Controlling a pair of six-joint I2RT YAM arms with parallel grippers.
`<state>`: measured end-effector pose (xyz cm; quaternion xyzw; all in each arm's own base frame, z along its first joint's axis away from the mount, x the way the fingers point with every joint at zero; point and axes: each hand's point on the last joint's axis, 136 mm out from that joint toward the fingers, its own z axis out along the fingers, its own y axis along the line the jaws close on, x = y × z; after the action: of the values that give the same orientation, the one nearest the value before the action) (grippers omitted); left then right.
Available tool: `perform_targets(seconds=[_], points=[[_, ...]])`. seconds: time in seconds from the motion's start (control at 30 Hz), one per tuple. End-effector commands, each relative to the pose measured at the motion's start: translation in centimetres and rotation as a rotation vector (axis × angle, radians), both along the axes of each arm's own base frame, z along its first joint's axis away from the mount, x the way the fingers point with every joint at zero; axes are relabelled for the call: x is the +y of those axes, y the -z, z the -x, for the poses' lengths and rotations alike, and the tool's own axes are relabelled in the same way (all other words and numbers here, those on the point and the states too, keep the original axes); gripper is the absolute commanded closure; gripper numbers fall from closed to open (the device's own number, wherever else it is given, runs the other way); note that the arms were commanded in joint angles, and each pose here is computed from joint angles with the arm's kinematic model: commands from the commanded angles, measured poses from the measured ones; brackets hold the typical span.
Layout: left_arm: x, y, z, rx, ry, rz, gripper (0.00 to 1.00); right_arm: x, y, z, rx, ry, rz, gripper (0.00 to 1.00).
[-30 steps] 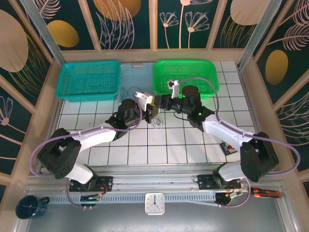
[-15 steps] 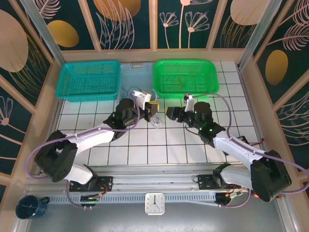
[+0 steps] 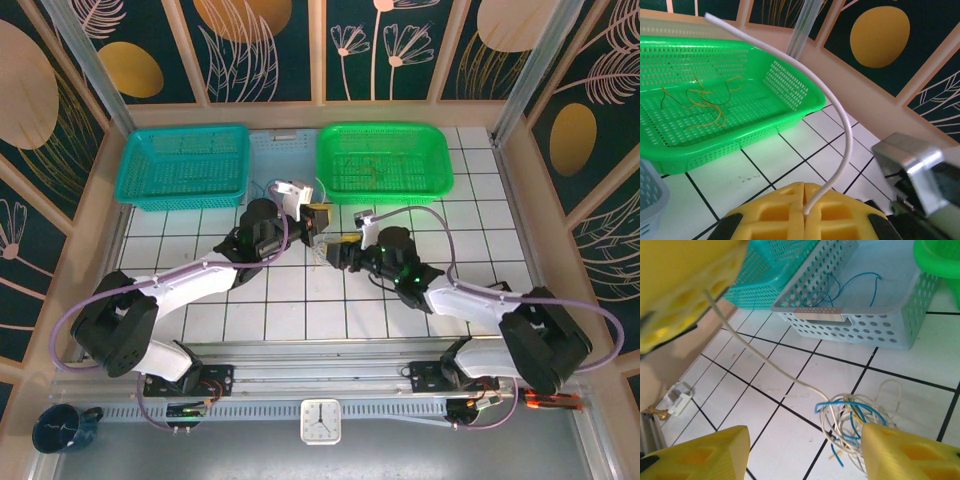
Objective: Untangle the cables
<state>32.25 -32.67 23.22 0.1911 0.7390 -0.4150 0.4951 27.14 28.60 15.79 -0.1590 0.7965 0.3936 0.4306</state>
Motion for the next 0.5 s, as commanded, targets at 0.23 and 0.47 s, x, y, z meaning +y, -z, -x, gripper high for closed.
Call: perform_targets(seconds=[0.23,0.47], points=[[-0.3,-3.9,0.1,-0.025,0.018,0.09,1.0,2.9,-2.7,-4.5,-0.14,0.08,-0.057,0.42],[0.0,-7.2,0.3,-0.046,0.014,0.143,1.0,2.8,0.8,-5.5,-0.076,0.134,-0.046,0.7]])
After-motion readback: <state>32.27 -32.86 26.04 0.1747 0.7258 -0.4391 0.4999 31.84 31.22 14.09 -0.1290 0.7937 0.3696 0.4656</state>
